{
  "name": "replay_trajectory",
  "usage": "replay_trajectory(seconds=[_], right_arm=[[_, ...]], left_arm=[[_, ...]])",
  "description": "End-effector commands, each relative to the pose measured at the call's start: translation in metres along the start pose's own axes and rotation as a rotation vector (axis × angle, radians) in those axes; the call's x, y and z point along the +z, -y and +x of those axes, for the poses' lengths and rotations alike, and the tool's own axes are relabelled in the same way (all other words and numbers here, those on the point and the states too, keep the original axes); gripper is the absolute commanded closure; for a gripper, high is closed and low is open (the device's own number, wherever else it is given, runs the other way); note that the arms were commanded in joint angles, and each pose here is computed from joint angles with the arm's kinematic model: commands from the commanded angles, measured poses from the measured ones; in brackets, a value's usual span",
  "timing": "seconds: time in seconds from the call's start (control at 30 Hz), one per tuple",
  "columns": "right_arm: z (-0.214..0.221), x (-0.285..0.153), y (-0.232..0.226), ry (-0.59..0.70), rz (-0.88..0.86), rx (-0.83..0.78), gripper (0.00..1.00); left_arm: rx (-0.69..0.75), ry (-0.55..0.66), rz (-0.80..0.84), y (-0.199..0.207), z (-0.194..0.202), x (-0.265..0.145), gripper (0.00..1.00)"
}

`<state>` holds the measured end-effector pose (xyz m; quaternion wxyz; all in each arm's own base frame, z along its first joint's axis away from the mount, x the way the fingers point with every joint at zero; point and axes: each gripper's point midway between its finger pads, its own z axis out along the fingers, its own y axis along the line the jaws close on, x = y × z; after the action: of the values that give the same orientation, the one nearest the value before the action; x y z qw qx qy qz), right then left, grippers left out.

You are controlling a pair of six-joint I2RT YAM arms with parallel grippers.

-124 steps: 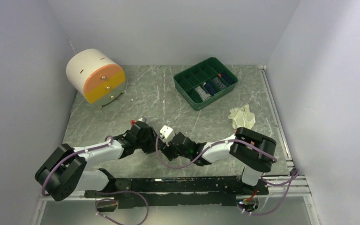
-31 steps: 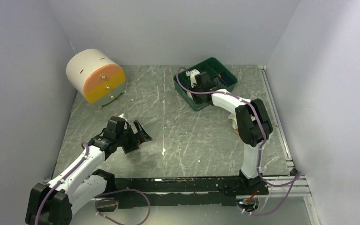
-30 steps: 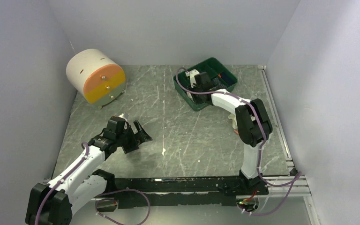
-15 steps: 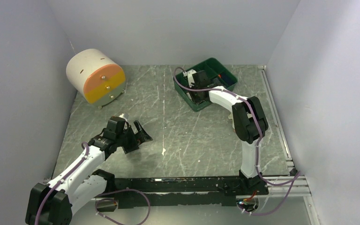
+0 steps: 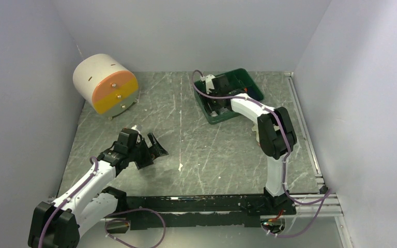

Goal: Roll the underwear
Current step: Place the underwear in the storage box.

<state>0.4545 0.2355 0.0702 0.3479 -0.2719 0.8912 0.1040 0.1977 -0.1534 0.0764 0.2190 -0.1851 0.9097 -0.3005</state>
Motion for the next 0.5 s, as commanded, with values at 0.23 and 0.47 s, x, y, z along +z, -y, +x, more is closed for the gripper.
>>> replay_trajectory(seconds=[0.23, 0.47], right_arm=[[-0.007, -0.023, -0.015, -0.002, -0.035, 0.019, 0.38], [-0.037, -0.049, -0.012, 0.094, -0.028, 0.033, 0.4]], left_arm=[[0.017, -0.002, 0.034, 0.007, -0.002, 0.0, 0.04], [0.029, 0.009, 0.035, 0.01, -0.007, -0.001, 0.04]])
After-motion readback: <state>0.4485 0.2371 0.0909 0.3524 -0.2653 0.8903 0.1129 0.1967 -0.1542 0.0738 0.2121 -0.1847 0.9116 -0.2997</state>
